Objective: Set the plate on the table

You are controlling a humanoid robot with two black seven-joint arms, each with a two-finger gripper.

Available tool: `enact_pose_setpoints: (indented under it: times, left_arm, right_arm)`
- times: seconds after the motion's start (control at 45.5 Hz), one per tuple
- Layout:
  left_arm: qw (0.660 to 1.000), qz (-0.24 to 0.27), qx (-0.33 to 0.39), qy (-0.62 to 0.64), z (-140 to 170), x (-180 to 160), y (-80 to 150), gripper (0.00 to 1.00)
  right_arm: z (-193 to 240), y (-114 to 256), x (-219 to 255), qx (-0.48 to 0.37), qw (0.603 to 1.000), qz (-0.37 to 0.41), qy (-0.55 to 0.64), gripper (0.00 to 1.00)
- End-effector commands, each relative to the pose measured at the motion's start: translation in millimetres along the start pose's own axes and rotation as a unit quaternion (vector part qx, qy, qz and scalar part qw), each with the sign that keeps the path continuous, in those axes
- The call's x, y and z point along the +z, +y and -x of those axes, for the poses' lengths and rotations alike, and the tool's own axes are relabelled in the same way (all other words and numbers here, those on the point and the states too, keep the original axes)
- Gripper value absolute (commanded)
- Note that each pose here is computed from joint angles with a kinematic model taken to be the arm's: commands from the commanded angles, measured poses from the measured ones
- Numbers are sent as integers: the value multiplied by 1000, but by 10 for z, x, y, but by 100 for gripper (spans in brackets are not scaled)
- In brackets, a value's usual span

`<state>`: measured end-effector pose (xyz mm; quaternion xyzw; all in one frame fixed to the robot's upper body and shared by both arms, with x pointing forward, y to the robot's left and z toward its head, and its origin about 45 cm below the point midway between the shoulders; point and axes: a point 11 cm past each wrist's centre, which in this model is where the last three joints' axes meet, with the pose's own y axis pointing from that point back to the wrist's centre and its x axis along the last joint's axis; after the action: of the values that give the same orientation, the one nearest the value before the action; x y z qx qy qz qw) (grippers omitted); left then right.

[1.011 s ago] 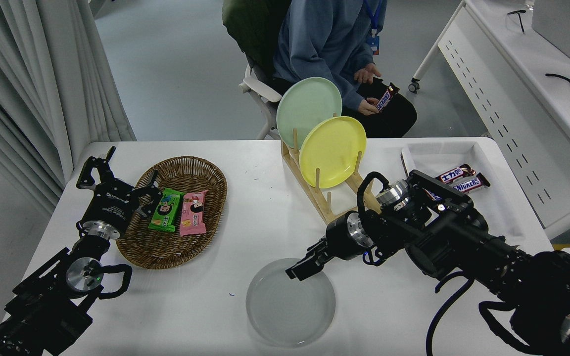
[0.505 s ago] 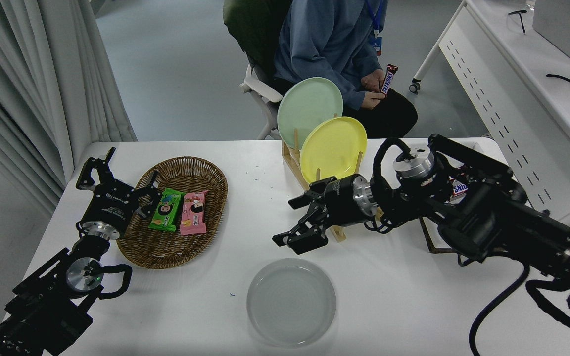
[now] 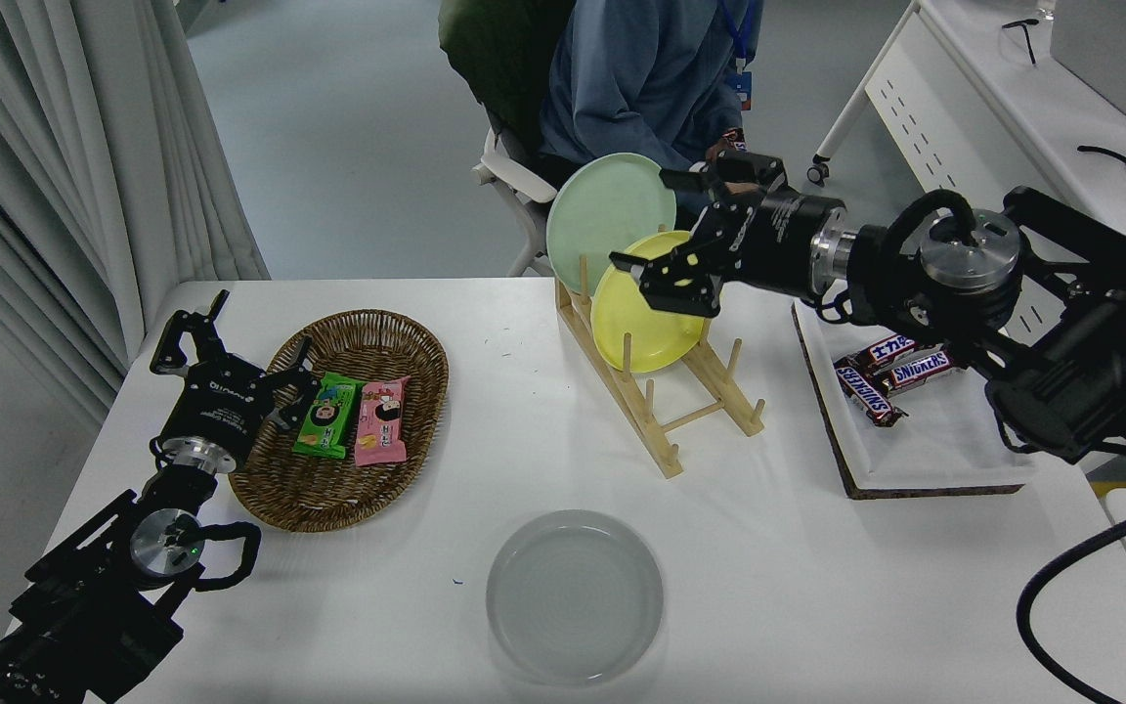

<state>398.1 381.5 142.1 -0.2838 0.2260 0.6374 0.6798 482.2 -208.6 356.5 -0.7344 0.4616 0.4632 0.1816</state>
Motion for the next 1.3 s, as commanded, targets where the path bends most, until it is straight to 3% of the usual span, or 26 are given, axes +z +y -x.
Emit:
enact_pose_setpoints:
  times: [0.0, 0.154, 0.418, 0.571, 0.945, 1.275]
  left_arm:
    - [1000, 0, 0, 0, 2, 0, -1, 100]
    - [1000, 0, 0, 0, 2, 0, -1, 100]
    - [1000, 0, 0, 0, 2, 0, -1, 100]
    - [1000, 0, 0, 0, -2, 0, 1, 100]
    - [1000, 1, 0, 0, 2, 2, -1, 100]
    - [1000, 0, 0, 0, -2, 0, 1, 100]
  right_arm:
    - [-263, 168, -583, 31, 983, -138, 119, 100]
    - [-580, 249, -694, 79, 966, -157, 189, 100]
    - [-1326, 88, -449, 163, 959, -150, 177, 100]
    - [-1526, 107, -337, 173, 959, -139, 177, 100]
    - [-2158, 586, -205, 197, 953, -186, 137, 100]
    - [-2466, 863, 59, 214, 950, -175, 146, 100]
